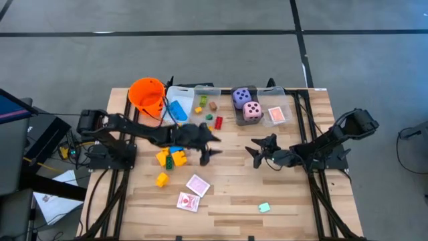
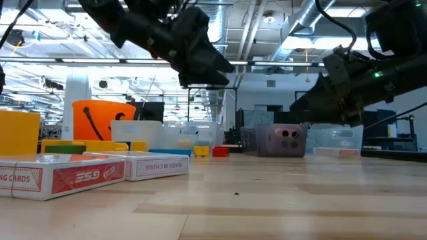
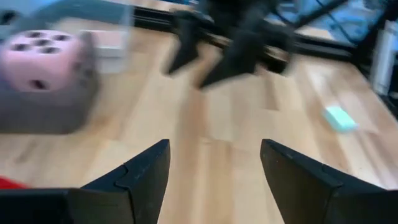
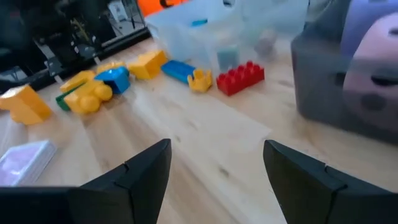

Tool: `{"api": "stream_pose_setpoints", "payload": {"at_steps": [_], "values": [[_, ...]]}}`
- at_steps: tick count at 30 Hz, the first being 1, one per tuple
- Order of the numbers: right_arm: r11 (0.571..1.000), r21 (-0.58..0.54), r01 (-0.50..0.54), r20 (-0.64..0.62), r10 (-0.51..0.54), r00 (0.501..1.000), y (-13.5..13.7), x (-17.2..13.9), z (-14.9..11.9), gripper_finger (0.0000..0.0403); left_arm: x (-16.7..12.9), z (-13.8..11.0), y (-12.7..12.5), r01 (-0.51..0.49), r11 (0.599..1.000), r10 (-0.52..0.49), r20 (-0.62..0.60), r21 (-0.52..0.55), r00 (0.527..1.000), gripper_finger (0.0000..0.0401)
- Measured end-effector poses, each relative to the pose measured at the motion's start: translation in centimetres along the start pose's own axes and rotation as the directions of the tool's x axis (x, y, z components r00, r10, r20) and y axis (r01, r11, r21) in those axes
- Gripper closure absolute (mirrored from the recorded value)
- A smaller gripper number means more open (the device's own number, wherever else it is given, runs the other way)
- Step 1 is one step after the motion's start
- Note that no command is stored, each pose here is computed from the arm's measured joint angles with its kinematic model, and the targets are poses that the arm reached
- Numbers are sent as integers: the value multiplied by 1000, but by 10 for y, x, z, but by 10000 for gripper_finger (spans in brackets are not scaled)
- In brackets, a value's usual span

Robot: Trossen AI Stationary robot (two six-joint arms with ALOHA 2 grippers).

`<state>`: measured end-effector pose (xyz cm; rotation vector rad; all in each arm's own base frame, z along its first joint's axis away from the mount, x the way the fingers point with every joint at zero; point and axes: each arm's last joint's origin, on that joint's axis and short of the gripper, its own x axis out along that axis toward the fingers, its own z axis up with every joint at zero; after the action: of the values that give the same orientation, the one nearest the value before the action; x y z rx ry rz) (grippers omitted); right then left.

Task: Pick & Place Toys
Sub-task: Put the large yellow game piece into the white bin

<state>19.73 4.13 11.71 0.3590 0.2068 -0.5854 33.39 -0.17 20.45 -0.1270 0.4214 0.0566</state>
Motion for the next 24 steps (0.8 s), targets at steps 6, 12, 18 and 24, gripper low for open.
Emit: {"api": "stream_pose_setpoints", "payload": {"at_steps": [6,12,18,24], "values": [[997,-57,-43,63,47,997,3,6,13,154,-6,-10,-50,23,997,-22,-15,72,1000,167],[971,-126,-204,0,206,979,13,12,20,154,-18,-25,-90,-72,989,75,-24,132,997,176],[954,-233,-188,26,199,980,17,18,29,154,-31,-47,-112,-149,988,151,-129,31,980,188],[951,-277,-140,66,164,984,17,27,41,154,-43,-65,-115,-225,969,191,-278,-99,941,190]]}}
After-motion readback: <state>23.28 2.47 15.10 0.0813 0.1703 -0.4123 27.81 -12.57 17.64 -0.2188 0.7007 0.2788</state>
